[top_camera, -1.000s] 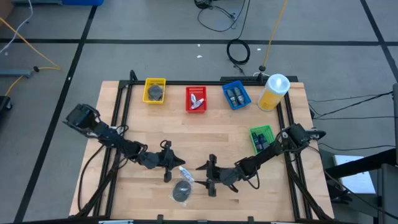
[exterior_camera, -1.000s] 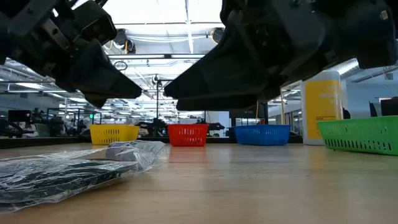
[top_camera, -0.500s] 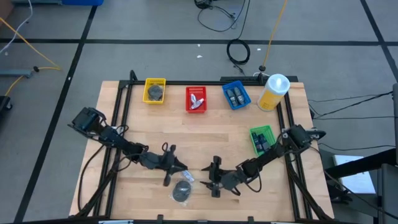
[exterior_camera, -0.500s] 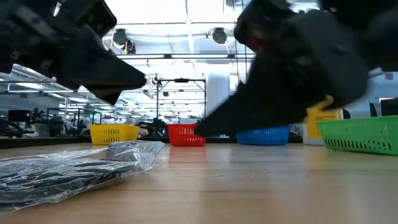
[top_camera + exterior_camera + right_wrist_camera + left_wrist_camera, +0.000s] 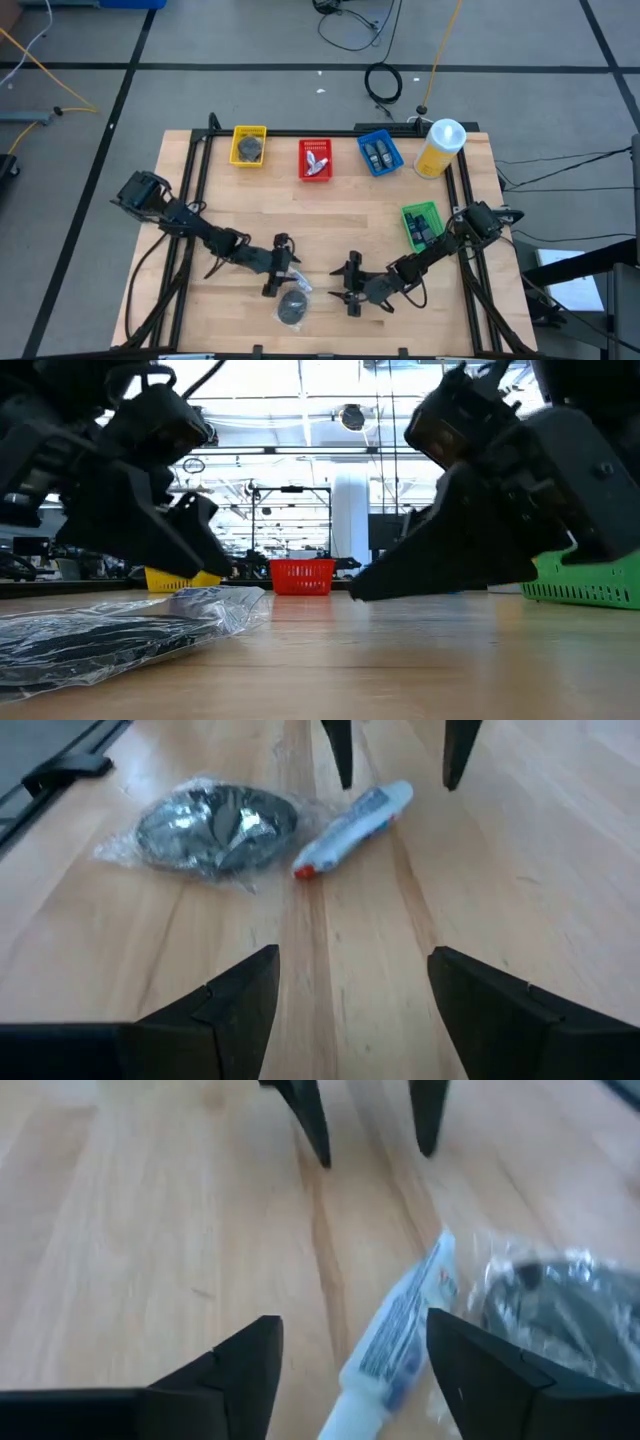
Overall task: Pick & Place Travel size toiletries
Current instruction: Put the white toothpaste into the red bin
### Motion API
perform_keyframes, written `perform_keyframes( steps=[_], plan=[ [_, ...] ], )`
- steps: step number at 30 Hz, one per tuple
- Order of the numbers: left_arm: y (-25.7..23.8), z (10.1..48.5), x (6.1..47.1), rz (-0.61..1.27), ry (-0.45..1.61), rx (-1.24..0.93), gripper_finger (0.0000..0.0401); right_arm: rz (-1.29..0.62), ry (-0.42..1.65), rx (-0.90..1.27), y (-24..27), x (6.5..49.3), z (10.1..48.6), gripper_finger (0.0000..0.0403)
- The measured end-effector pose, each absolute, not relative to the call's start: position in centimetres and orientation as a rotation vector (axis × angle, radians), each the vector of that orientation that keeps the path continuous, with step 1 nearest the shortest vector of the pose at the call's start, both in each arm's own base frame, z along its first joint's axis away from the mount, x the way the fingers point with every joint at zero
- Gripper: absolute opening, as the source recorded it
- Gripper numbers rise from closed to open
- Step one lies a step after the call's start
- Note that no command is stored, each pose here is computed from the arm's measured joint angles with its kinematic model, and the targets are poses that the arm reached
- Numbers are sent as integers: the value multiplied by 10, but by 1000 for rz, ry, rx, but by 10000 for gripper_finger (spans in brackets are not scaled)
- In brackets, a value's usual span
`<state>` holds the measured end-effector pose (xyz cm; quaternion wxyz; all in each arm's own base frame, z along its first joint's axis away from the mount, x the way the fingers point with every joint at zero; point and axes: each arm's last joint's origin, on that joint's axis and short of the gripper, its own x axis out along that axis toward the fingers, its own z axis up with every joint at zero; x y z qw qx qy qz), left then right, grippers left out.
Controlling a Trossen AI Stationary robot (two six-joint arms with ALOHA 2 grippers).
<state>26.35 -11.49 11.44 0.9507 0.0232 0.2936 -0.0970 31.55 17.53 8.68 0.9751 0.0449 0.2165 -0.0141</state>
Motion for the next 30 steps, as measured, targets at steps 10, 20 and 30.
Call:
perform_keyframes(
  steps=[10,20,30],
  plan=[
    [-104,107,264,-305,683,86,222,-41,466,83,170,308,79,247],
    [-104,96,266,-355,703,100,96,-52,477,78,165,305,76,247],
    [-104,119,274,-228,531,-4,50,-57,473,96,165,306,76,247]
  ],
)
